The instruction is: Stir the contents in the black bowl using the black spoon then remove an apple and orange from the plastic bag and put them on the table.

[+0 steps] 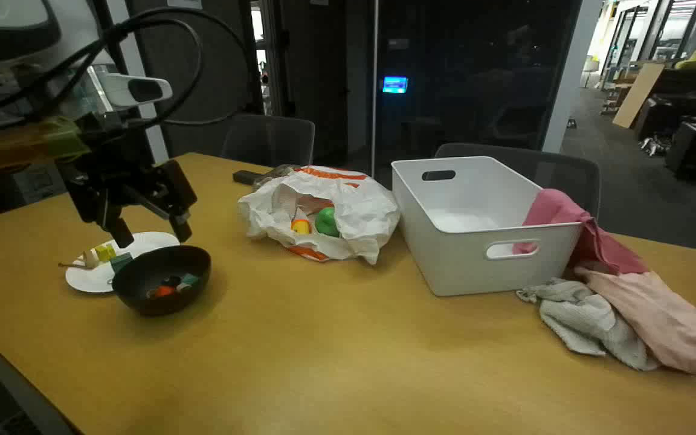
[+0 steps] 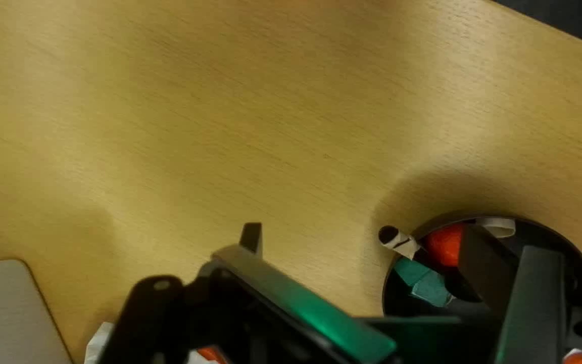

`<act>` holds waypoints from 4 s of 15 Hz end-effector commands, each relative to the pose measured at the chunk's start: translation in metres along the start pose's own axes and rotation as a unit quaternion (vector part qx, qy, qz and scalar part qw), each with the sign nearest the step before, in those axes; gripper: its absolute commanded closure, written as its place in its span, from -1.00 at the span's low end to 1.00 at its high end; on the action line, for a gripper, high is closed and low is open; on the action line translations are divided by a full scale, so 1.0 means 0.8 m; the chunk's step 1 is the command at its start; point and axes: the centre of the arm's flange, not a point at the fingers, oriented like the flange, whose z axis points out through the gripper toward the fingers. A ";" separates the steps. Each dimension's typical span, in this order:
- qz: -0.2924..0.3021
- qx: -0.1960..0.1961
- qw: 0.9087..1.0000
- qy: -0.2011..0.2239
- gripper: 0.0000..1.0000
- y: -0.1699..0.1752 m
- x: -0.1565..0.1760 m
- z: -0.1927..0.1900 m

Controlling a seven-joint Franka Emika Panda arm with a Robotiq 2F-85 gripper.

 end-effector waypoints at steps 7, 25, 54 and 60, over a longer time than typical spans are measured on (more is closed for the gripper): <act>0.001 -0.001 1.000 0.011 -1.00 0.001 0.002 -0.012; -0.135 0.086 0.987 -0.010 -1.00 -0.033 0.082 0.121; -0.326 0.086 0.941 -0.009 0.76 -0.049 0.089 0.161; -0.381 -0.007 0.923 -0.048 0.72 -0.058 0.084 0.137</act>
